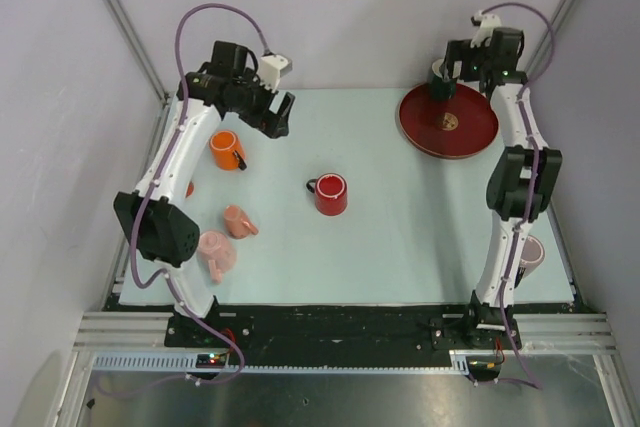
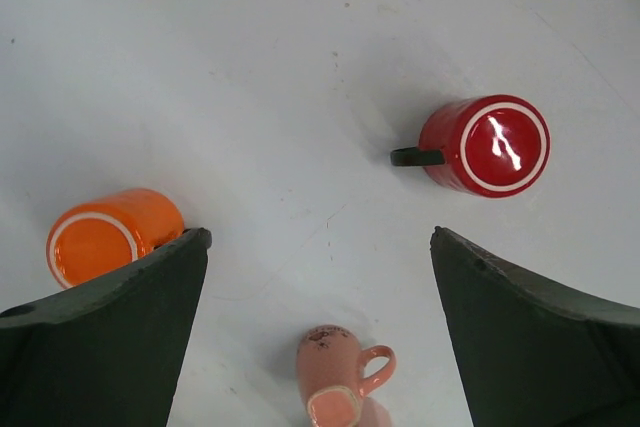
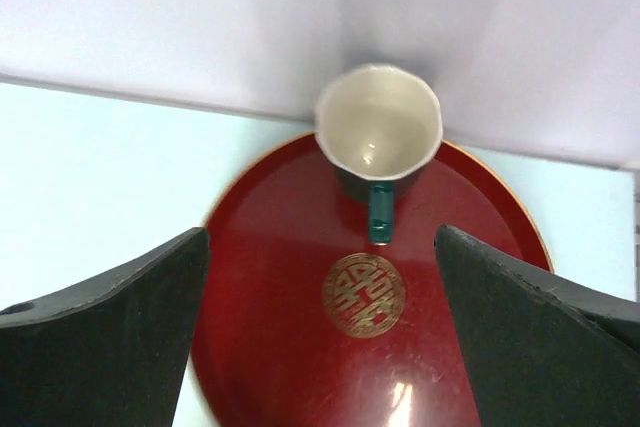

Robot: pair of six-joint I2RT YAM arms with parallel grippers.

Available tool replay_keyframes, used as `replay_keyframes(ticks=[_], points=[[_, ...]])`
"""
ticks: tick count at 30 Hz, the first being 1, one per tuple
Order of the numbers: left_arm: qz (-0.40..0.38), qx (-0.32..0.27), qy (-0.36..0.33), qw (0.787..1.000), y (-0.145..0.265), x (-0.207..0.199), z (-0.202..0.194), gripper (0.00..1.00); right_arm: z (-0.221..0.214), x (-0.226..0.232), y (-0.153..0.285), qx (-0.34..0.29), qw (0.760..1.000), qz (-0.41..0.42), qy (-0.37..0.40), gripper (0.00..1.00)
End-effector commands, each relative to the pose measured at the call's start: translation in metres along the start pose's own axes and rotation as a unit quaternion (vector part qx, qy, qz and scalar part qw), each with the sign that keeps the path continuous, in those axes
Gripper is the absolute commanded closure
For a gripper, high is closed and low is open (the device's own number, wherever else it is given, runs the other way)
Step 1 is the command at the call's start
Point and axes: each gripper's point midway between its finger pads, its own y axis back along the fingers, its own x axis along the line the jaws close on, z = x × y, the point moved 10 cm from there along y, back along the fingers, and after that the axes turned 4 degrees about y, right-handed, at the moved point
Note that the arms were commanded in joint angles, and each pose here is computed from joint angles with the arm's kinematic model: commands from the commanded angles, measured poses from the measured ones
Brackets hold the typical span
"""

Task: Turn the mug right side up

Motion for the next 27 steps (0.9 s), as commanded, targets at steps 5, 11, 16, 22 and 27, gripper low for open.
replay_keyframes(ticks=[5, 11, 16, 22, 27], points=[[0.089, -0.022, 0.098, 0.991, 0.047, 0.016, -0.023, 0.04, 0.053, 0.157, 0.087, 0.066, 0.969, 0.212, 0.104, 0.00], [0.146, -0.001, 0.141, 0.979, 0.066, 0.030, -0.063, 0.04, 0.032, 0.273, 0.103, 0.107, 0.926, 0.315, 0.177, 0.01], [0.152, -0.015, 0.144, 0.978, 0.078, 0.018, -0.096, 0.05, -0.012, 0.356, 0.105, 0.158, 0.881, 0.361, 0.261, 0.03], [0.154, -0.026, 0.144, 0.977, 0.094, 0.002, -0.132, 0.05, -0.074, 0.417, 0.090, 0.232, 0.824, 0.370, 0.361, 0.03], [0.177, -0.045, 0.154, 0.971, 0.111, -0.010, -0.152, 0.05, -0.109, 0.429, 0.066, 0.259, 0.806, 0.352, 0.398, 0.03]])
